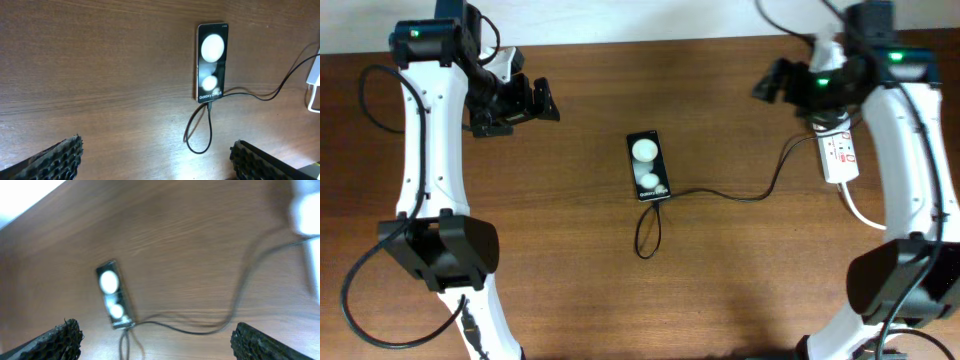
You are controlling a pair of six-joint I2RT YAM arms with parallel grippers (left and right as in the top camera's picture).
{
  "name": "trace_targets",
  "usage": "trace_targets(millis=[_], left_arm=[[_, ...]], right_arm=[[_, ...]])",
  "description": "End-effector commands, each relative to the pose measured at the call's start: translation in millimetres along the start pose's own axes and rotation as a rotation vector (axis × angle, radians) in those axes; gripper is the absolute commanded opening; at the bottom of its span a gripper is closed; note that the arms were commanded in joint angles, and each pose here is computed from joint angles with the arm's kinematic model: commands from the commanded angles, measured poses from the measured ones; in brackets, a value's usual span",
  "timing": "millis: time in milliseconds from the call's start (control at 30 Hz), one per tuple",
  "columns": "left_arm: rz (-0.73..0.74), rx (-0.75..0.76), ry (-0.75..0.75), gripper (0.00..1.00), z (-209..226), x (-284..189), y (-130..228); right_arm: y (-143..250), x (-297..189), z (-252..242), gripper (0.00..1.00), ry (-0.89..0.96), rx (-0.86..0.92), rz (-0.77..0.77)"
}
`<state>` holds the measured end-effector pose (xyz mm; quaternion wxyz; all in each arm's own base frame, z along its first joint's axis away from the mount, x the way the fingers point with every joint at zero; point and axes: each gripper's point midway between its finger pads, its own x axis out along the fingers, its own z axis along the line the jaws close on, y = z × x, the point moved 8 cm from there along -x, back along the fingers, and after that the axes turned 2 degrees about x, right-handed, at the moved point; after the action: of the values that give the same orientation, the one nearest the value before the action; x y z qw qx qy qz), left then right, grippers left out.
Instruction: Plug charger to phone and switch on socket
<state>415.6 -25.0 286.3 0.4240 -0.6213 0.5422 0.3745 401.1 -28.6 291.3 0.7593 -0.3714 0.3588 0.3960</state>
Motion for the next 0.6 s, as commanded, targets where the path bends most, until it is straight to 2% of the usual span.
trace_targets(millis=[0, 167, 300, 367, 467, 567], left_arm=[[-0.019, 0.021, 0.012, 0.99, -2, -5, 0], [-0.03, 0.026, 0.012, 0.99, -2, -5, -2], [-0.03, 0.026, 0.012, 0.99, -2, -5, -2], [-0.03, 0.026, 0.013, 0.99, -3, -5, -2], [-0.03, 0.025, 0.012, 0.99, -3, -5, -2], [-0.034, 0.027, 0.013, 0.99, -3, -5, -3]], right_arm=[[-10, -35, -53, 0.99, 0.05, 0.009, -0.046], [-14, -66, -130, 0.99, 0.007, 0.071, -0.077], [-34, -38, -157, 0.99, 0.008, 0.049, 0.065], [-53, -25, -177, 0.99, 0.092, 0.055, 0.109], [-64, 1, -194, 0.99, 0.09, 0.056, 0.114], [-83, 22, -201, 0.99, 0.092, -0.022, 0.04]])
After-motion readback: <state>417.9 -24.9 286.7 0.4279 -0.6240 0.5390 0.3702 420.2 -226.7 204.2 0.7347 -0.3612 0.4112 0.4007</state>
